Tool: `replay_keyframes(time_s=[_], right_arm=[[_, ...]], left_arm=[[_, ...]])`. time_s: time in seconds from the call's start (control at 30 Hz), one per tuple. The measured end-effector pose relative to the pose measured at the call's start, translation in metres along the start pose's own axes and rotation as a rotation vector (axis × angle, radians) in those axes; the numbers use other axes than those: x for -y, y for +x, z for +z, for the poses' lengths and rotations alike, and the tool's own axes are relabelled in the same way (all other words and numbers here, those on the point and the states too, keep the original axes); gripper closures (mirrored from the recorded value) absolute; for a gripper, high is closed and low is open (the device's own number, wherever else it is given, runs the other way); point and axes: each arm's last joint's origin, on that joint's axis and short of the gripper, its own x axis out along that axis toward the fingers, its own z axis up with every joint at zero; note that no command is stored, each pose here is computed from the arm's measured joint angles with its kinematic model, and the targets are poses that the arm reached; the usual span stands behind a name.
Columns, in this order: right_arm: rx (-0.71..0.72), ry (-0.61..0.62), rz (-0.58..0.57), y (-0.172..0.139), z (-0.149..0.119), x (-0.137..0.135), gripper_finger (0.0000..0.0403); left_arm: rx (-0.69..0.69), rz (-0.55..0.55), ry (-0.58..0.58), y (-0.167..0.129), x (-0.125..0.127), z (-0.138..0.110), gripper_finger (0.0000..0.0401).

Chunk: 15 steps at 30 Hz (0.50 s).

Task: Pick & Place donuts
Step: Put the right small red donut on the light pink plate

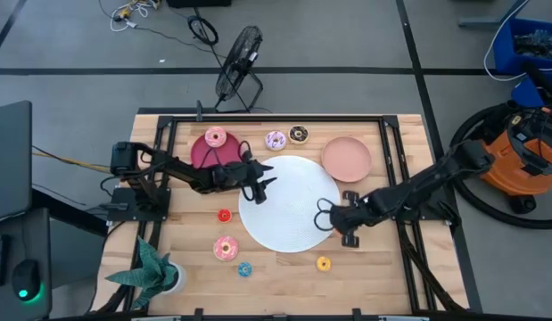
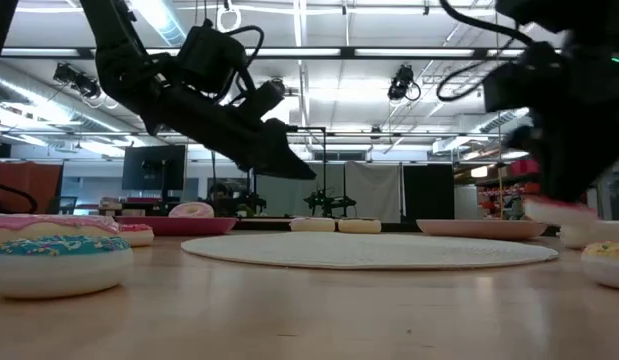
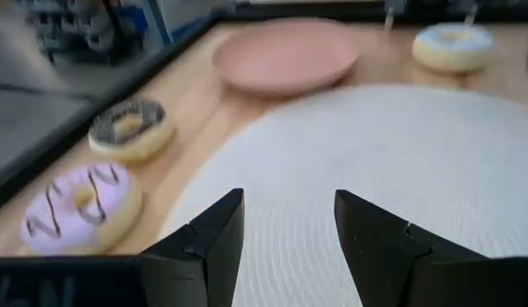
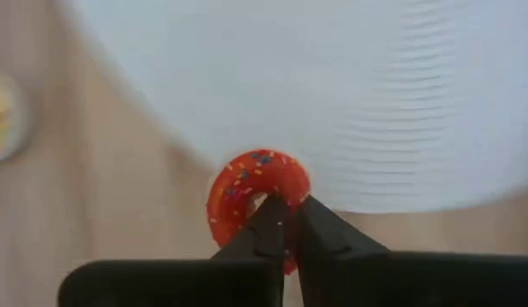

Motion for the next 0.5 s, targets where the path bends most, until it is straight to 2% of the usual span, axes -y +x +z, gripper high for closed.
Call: replay_keyframes(time_s=[0.17,0.3,0.4,0.5], right_arm=[[-0.011,0.063,-0.149,-0.011,0.024,0.045,0.0387],[-0.015,0.224,-0.229,-0.003,0.035,0.106,0.0396],[-0.018,0.373,-0.290,0.000,0.030,0.152,0.0393],[-0.020,0.448,-0.330,-0.001,0.023,0.184,0.0393]], left_arm=[[-0.018,0.001,0.012,0.000,0.000,-0.002,0.0213],[-0.019,0.001,0.043,0.000,0.000,-0.002,0.0213],[-0.019,0.000,0.046,0.000,0.000,-0.002,0.0213],[-0.021,0.000,0.046,0.000,0.000,-0.002,0.0213]])
